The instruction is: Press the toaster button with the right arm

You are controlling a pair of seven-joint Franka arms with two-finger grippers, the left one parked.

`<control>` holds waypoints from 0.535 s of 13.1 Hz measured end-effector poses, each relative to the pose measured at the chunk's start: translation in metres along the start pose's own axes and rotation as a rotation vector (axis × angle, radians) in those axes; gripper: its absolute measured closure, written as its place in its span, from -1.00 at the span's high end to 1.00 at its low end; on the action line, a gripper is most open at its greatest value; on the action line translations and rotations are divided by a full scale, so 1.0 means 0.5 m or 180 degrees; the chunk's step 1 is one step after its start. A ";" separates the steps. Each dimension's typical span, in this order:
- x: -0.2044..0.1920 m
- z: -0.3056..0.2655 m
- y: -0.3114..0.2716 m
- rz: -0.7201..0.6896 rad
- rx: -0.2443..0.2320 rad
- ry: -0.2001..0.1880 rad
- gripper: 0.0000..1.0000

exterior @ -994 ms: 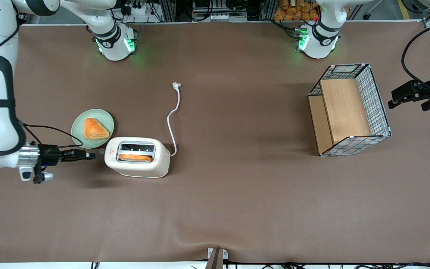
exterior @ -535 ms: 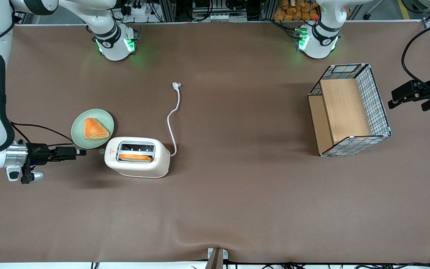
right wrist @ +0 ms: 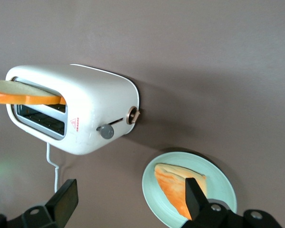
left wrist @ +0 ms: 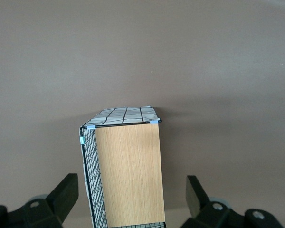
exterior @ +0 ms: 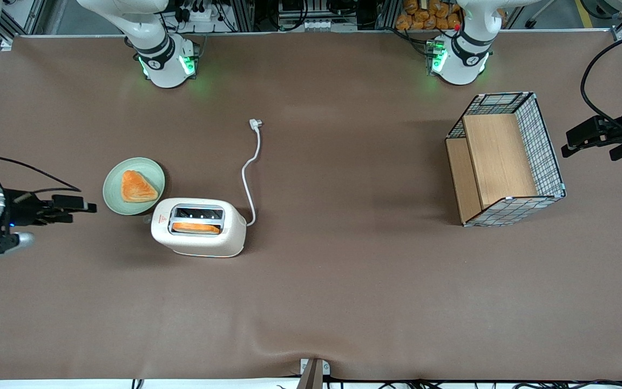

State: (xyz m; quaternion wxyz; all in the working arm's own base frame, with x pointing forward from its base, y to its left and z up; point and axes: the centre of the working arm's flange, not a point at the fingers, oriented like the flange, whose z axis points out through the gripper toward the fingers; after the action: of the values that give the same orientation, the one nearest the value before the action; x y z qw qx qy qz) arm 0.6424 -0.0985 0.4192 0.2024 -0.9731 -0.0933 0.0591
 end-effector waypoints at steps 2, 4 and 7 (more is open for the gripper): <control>-0.015 -0.044 -0.031 0.0044 -0.0139 0.0023 1.00; -0.025 -0.076 -0.097 0.0107 -0.0292 0.0035 1.00; -0.056 -0.128 -0.177 0.0115 -0.0669 0.0062 1.00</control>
State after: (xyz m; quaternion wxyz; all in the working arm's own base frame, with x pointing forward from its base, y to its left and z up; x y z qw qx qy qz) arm 0.6111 -0.0489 0.5157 0.0991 -0.9910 -0.0794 0.0432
